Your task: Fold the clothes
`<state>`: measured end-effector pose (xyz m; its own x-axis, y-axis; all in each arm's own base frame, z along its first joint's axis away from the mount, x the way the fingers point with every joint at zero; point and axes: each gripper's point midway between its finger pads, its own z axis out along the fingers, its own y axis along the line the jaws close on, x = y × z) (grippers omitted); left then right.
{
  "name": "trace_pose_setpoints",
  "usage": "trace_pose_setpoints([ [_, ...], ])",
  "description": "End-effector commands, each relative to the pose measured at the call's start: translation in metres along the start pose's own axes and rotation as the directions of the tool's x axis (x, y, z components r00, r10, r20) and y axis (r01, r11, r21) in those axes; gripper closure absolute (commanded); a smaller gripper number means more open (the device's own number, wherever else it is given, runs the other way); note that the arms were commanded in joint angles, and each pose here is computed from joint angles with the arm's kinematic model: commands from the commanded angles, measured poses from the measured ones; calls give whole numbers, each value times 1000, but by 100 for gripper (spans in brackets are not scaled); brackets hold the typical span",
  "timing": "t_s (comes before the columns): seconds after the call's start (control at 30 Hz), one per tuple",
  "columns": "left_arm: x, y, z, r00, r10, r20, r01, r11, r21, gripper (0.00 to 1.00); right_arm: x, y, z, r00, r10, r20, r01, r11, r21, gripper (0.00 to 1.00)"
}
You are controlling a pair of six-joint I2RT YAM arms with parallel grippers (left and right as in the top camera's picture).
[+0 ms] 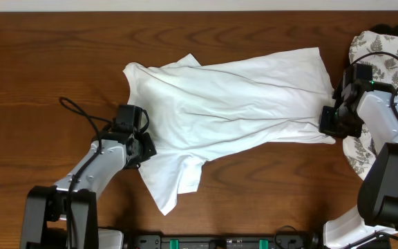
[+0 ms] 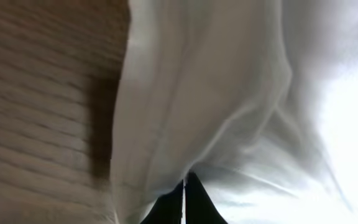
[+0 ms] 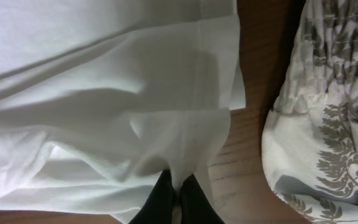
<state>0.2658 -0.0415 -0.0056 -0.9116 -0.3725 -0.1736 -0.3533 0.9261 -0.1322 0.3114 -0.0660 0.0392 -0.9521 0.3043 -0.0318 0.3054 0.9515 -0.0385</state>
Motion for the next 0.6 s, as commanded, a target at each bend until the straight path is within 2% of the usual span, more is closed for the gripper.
trace_pose_setpoints([
  [0.0, 4, 35, 12, 1000, 8, 7, -7, 985, -174, 94, 0, 1, -2, 1000, 0, 9, 0, 1000, 1, 79],
  [0.27, -9, 52, 7, 997, 24, 76, -2, 961, -277, 94, 0, 1, -2, 1000, 0, 11, 0, 1000, 1, 78],
  [0.57, -17, 51, 7, 993, 76, 92, -48, 960, -277, 94, -1, 7, -2, 1000, 0, 11, 0, 999, -36, 79],
])
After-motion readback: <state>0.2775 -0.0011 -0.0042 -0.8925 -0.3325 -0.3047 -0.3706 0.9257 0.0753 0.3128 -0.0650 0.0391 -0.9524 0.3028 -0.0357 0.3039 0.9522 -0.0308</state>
